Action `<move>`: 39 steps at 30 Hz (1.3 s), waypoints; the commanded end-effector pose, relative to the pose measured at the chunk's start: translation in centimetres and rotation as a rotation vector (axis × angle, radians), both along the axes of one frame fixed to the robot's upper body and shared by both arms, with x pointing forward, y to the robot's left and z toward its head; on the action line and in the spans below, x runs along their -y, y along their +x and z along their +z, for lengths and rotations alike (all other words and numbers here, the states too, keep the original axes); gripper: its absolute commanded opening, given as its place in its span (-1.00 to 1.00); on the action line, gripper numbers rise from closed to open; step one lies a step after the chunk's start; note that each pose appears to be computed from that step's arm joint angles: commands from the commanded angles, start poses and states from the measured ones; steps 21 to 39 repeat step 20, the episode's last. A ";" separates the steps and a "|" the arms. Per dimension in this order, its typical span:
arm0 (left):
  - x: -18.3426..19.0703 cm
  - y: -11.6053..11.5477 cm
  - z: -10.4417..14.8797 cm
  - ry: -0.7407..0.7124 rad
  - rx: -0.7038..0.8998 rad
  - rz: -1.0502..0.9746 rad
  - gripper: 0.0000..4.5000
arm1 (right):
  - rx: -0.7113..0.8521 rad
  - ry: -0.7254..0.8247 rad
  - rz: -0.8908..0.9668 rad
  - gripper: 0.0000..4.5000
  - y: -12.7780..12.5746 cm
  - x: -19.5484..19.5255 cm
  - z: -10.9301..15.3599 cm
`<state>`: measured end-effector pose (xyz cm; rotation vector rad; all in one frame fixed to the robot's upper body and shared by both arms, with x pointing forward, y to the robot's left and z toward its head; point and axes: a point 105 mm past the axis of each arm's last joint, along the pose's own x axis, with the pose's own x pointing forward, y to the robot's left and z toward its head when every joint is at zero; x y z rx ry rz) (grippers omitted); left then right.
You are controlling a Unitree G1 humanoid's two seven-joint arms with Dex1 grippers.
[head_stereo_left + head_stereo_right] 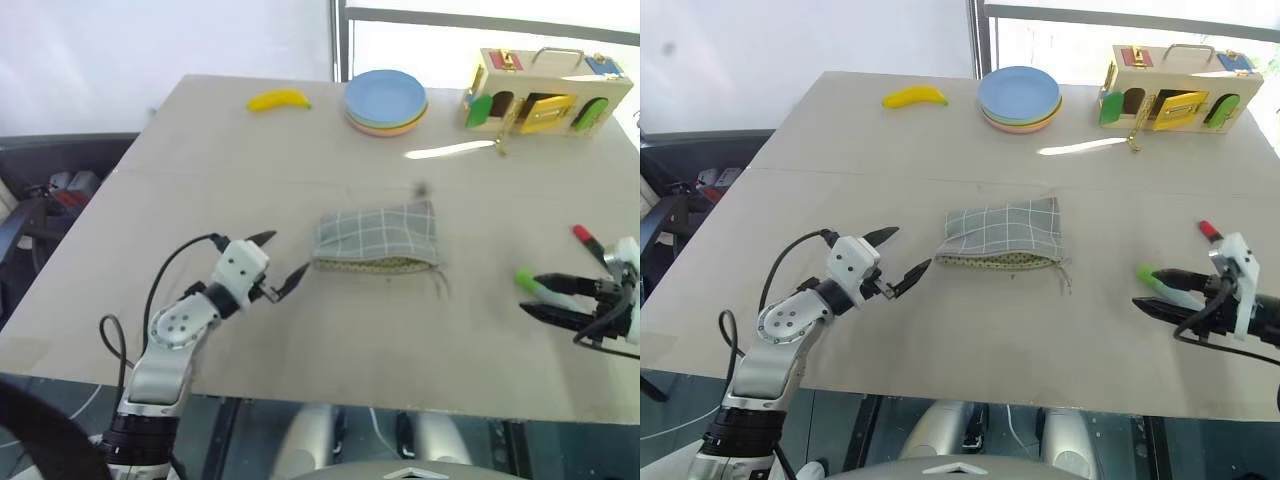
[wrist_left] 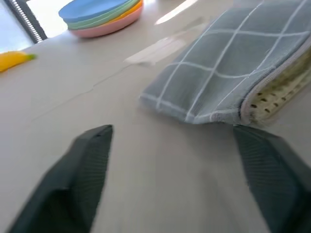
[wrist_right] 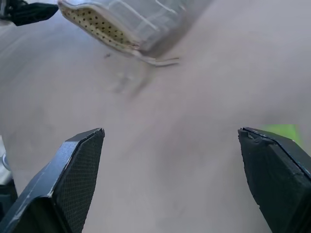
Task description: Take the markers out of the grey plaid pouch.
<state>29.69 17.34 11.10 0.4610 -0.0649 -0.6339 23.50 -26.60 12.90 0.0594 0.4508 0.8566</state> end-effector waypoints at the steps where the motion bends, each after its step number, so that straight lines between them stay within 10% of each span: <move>1: -0.3 -1.1 0.9 -0.020 0.020 -0.018 0.95 | 0.037 0.046 -0.006 1.00 -1.1 -0.3 0.6; 13: -2.9 -8.3 -2.1 -0.242 -0.418 0.011 0.95 | 0.168 0.042 -0.114 1.00 -4.8 3.2 -1.8; 39: -4.2 -9.1 -2.3 -0.255 -0.445 0.038 0.95 | 0.140 -0.045 -0.129 1.00 -7.0 5.6 -3.5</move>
